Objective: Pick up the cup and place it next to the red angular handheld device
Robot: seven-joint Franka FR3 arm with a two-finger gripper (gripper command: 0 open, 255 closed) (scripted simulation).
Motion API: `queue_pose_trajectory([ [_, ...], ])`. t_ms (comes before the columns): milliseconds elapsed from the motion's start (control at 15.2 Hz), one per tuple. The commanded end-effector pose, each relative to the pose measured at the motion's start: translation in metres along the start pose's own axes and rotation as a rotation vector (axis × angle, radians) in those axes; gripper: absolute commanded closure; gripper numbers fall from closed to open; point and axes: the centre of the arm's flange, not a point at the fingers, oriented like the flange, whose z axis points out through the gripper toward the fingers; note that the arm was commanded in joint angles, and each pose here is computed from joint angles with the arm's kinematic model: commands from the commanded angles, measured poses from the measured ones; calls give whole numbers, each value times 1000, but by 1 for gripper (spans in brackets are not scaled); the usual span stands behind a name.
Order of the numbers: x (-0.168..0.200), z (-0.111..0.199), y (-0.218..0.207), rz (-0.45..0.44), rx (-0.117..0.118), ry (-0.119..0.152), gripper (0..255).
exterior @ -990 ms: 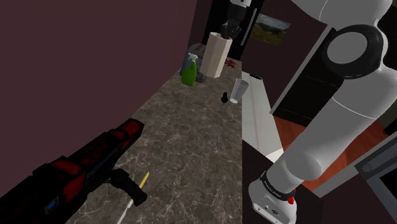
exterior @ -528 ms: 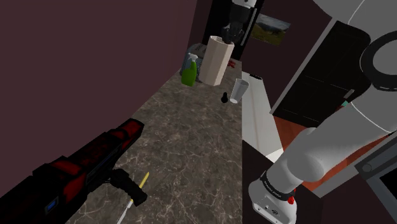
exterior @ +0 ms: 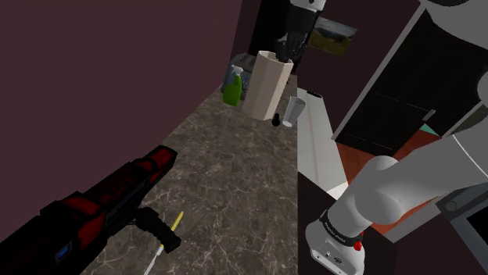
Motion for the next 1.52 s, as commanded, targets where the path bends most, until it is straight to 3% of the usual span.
queue_pose_trajectory([
  [0, -21, -1, -17, 1, 0, 1, 255],
  [1452, -229, 4, -220, 1, 0, 1, 255],
])
